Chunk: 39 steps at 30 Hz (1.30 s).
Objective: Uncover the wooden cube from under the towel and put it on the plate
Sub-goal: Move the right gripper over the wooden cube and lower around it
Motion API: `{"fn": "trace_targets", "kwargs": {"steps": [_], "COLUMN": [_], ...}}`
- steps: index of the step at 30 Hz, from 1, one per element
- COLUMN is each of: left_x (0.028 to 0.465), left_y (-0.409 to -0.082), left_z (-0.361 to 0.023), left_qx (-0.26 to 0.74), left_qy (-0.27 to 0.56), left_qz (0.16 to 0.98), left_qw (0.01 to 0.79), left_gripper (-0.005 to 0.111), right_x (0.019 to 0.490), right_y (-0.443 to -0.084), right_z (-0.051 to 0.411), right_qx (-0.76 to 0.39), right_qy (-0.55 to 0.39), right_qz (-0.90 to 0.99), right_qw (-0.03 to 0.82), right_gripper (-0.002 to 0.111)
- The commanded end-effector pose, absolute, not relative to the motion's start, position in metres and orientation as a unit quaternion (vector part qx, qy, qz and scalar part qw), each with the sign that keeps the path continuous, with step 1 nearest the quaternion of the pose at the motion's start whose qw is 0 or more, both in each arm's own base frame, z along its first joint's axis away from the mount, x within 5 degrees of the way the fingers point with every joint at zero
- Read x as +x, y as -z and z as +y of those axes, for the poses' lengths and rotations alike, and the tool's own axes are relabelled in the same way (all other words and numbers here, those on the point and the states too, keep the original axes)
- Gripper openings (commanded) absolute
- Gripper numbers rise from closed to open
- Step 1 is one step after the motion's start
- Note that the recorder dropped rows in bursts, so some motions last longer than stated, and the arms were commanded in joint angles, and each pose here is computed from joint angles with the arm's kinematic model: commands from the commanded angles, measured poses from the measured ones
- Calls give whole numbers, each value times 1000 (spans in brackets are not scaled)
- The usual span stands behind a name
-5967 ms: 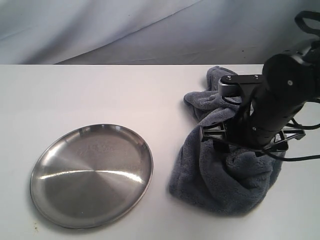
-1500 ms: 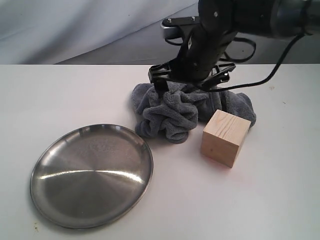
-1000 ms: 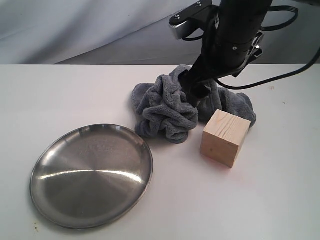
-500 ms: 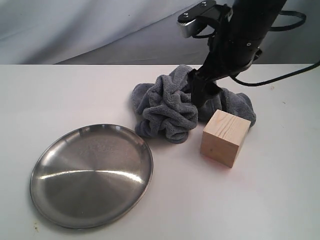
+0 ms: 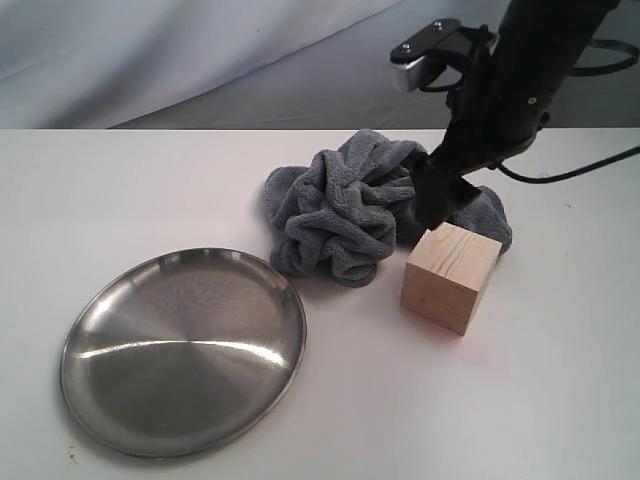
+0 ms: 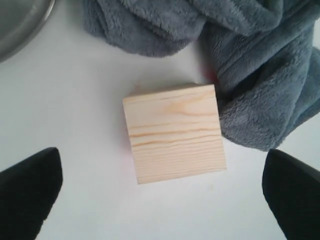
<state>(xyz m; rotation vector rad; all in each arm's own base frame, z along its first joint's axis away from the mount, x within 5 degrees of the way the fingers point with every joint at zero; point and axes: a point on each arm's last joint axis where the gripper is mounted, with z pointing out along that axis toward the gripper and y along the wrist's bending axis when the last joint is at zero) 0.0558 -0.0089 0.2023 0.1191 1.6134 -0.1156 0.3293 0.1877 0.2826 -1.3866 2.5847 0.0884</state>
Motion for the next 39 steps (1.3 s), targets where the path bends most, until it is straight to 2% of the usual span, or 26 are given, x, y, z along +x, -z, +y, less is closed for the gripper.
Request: {"fn": "trace_targets", "kwargs": {"steps": [1, 8, 23, 39], "left_x": [56, 56, 56, 56], "left_y": [-201, -201, -201, -201], "left_z": [-9, -9, -9, -9], "left_qx": [53, 53, 53, 53], "left_qy": [55, 55, 55, 55], "left_qz": [720, 720, 720, 720], "left_qw": [690, 690, 690, 690], "left_gripper": [0, 0, 0, 0], "right_x": [329, 334, 350, 353], "right_y": [-266, -251, -196, -182], "right_z": [178, 172, 178, 180], "right_qx": [-473, -469, -468, -467], "right_qy": [-31, -59, -58, -58], "right_qz": [875, 875, 880, 881], "right_qw": [96, 105, 54, 44], "right_gripper": [101, 101, 101, 101]}}
